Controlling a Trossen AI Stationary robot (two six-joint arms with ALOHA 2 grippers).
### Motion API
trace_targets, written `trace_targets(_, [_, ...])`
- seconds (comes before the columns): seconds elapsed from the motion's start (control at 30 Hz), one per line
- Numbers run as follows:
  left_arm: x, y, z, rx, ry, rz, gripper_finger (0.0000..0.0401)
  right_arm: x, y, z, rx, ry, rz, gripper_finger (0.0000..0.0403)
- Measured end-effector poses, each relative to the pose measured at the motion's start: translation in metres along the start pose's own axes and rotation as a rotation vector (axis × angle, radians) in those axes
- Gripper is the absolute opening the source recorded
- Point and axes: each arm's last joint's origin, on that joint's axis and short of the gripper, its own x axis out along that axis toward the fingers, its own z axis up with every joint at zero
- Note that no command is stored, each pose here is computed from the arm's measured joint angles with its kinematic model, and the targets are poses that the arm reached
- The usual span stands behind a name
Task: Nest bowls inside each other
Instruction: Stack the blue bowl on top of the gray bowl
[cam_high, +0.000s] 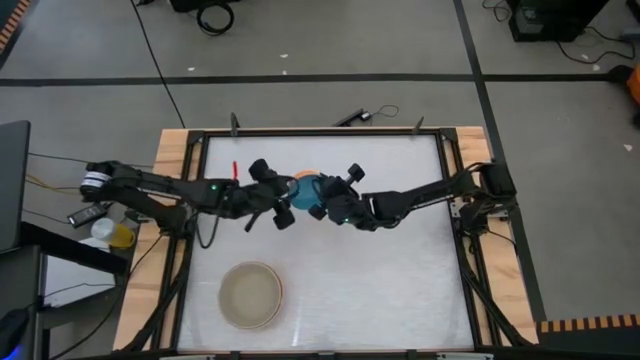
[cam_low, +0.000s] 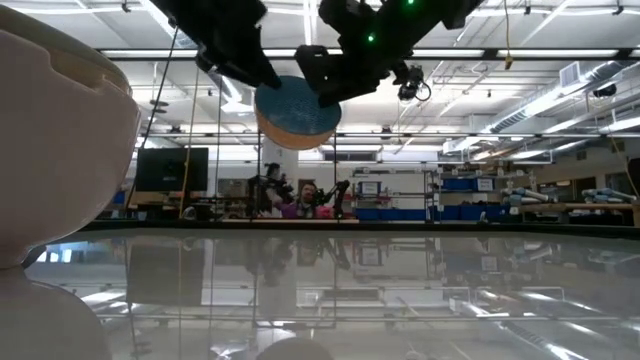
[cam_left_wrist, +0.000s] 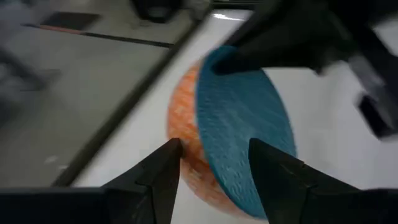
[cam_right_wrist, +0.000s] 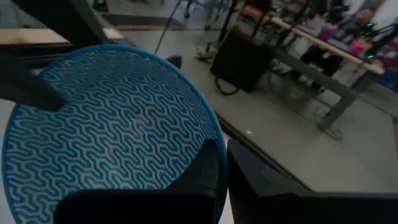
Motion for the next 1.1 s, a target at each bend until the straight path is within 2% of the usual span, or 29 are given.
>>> trace_targets(0.1, [0.008,0.000,-0.005,0.014,0.017,0.126,0.0186,-0.003,0.003,0.002,-0.009,-0.016,-0.009,0.0017])
trace_targets(0.2, [0.011,0.001,-0.005,0.021,0.018,0.165,0.0155,-0.005,0.004,0.003,-0.016,-0.026,-0.004,0.0017])
trace_targets(0.43, [0.014,0.002,-0.004,0.050,0.002,0.215,0.0021,-0.013,0.009,0.007,-0.001,-0.056,0.009,0.0039])
trace_targets(0.6, [0.011,0.004,-0.006,0.105,0.028,0.217,0.0012,-0.018,0.011,0.005,-0.027,-0.043,0.052,0.0078])
trace_targets(0.67, [0.006,0.006,-0.007,0.127,0.046,0.208,0.0011,-0.022,0.008,0.007,-0.050,-0.033,0.066,0.0107])
trace_targets(0.77, [-0.008,0.014,-0.015,0.190,0.116,0.199,0.0010,-0.030,-0.007,0.016,-0.056,-0.028,0.015,0.0155])
trace_targets(0.8, [-0.013,0.016,-0.014,0.175,0.116,0.183,0.0009,-0.033,-0.013,0.020,-0.050,-0.027,0.005,0.0172])
trace_targets(0.9, [-0.035,0.027,-0.011,0.166,0.174,0.065,0.0009,-0.039,-0.029,0.027,-0.031,-0.016,-0.015,0.0217])
trace_targets(0.97, [-0.051,0.029,-0.011,0.175,0.233,-0.119,0.0009,-0.042,-0.039,0.031,0.013,-0.004,0.004,0.0239])
trace_targets(1.1, [-0.081,0.023,-0.016,0.192,0.368,-0.560,0.0009,-0.037,-0.045,0.029,0.093,0.037,0.105,0.0262])
